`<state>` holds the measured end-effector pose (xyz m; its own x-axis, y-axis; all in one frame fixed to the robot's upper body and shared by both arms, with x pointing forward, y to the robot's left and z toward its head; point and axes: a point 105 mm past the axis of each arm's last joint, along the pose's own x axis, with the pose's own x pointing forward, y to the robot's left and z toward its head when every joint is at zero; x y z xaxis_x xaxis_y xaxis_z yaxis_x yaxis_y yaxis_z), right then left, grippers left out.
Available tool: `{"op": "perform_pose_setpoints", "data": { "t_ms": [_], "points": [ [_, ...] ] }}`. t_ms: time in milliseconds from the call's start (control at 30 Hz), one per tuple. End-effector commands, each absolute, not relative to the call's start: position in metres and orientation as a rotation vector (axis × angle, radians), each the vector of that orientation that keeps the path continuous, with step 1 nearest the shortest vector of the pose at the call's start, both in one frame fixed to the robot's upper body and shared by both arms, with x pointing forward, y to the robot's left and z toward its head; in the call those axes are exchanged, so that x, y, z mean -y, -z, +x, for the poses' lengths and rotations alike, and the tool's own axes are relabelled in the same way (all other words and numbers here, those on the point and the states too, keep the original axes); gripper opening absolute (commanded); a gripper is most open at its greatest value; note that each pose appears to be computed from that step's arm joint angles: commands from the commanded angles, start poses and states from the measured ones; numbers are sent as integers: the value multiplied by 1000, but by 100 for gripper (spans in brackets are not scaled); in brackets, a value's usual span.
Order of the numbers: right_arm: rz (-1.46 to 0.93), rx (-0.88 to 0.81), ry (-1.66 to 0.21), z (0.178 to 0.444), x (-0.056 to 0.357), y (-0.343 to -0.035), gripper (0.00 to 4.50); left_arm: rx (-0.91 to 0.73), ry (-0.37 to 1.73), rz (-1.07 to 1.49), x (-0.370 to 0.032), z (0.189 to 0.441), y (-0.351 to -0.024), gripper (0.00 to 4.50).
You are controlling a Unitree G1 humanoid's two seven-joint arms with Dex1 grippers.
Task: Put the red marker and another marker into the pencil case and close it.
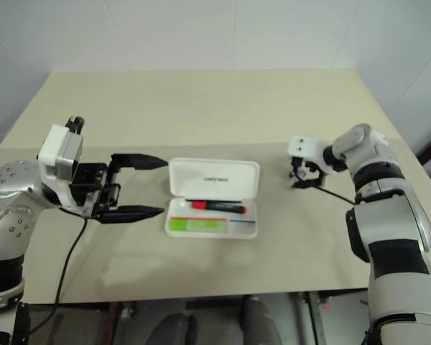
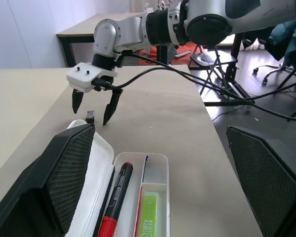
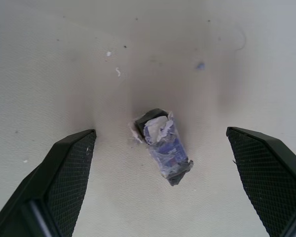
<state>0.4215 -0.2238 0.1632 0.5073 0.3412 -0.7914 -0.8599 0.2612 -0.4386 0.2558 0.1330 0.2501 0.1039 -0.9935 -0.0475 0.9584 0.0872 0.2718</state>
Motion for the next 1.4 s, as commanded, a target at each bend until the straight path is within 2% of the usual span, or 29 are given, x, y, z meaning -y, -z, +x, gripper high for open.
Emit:
{"op": "perform_pose_setpoints", "data": {
  "t_ms": [33, 300, 367, 667, 833, 1133, 1267, 1400],
  "points": [
    [-974, -762, -961, 407, 232, -142, 390, 194, 1473, 293, -132, 249, -258, 450],
    [-944, -800, -1030, 399, 229, -130, 95, 190, 1472, 282, -131, 247, -257, 450],
    [-955, -796, -1014, 400, 231, -129, 39, 189, 1473, 280, -131, 247, -257, 450],
    [-969, -792, -1061, 395, 231, -124, 31, 195, 1484, 273, -128, 249, -256, 450],
    [-879, -633, -1143, 398, 207, -142, 31, 191, 1481, 270, -129, 251, -253, 450],
    [-767, -419, -1326, 386, 189, -180, 31, 175, 1493, 262, -130, 255, -245, 450],
    [-661, -228, -1342, 386, 174, -205, 31, 171, 1493, 259, -133, 257, -241, 450],
    [-540, -161, -1395, 364, 164, -219, 31, 162, 1493, 251, -134, 258, -235, 450]
  ]
}}
